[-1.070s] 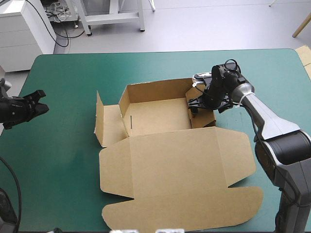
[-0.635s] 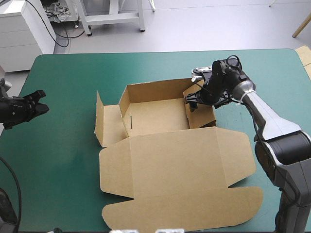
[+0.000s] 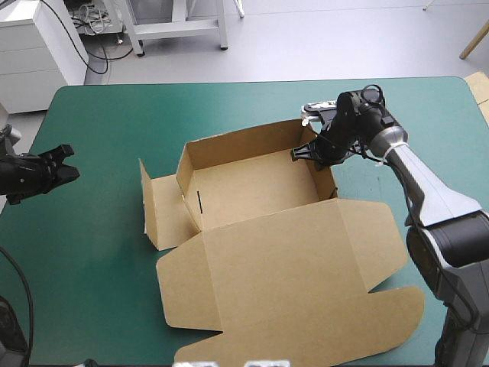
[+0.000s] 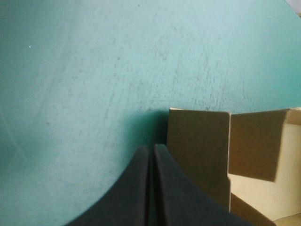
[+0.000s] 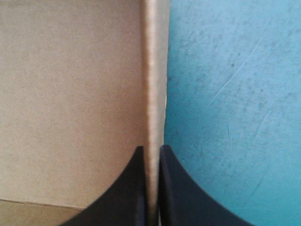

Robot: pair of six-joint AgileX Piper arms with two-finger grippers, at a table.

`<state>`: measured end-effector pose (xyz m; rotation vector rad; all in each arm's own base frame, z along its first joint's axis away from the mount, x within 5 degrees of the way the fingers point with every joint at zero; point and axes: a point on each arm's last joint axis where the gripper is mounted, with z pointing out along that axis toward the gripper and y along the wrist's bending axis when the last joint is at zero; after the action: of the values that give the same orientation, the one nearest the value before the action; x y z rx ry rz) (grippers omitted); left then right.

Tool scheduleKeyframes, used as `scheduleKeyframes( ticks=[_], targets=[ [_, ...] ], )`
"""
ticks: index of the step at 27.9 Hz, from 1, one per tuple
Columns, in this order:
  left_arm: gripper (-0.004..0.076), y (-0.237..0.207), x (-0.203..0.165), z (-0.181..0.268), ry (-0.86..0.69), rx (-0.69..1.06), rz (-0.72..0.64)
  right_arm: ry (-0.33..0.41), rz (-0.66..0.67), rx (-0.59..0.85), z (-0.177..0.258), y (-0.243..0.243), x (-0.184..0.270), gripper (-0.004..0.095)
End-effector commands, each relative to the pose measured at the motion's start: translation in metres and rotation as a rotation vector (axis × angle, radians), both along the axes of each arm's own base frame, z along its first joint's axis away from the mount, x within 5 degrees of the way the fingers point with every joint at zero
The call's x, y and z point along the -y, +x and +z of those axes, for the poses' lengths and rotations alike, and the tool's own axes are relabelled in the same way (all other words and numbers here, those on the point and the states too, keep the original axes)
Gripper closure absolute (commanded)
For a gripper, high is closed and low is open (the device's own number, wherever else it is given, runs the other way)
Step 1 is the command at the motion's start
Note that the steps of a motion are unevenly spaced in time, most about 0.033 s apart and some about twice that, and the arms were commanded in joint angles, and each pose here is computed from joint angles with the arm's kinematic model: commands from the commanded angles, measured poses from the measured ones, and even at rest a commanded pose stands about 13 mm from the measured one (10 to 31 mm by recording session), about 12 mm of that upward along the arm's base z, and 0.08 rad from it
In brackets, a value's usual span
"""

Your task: Fold the box

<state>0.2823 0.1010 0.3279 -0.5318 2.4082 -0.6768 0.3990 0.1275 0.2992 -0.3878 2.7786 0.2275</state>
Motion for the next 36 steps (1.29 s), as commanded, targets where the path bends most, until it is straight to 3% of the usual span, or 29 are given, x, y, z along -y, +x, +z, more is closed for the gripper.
scheduleKeyframes(
  ticks=[1,5,10,23,27,31,33,36],
  targets=[
    [0.0717,-0.003,0.005,0.021,0.025,0.104,-0.024,0.073,0.008,0.226,0.086,-0.037,0.016,0.0928],
    [0.0717,-0.002,0.004,0.021,0.036,0.11,-0.027,0.107,0.015,0.448,0.157,-0.09,0.037,0.0929],
    [0.0716,0.002,0.0,0.016,0.041,0.108,-0.01,0.135,0.018,0.566,0.193,-0.131,0.048,0.0929],
    [0.0716,0.0,-0.002,0.011,0.091,0.071,-0.027,0.239,0.035,0.6,0.21,-0.155,0.047,0.0929],
    [0.0685,0.0,0.002,0.011,0.116,0.081,-0.08,0.248,0.045,0.6,0.21,-0.155,0.045,0.0929],
    [0.0567,0.004,0.016,0.011,0.15,0.101,-0.18,0.246,0.049,0.601,0.21,-0.155,0.045,0.0929],
    [0.0461,0.006,0.023,0.01,0.183,0.115,-0.241,0.247,0.051,0.601,0.21,-0.155,0.045,0.0929],
    [0.0231,0.006,0.028,0.009,0.198,0.096,-0.269,0.264,0.063,0.597,0.21,-0.155,0.043,0.0929]
  ],
)
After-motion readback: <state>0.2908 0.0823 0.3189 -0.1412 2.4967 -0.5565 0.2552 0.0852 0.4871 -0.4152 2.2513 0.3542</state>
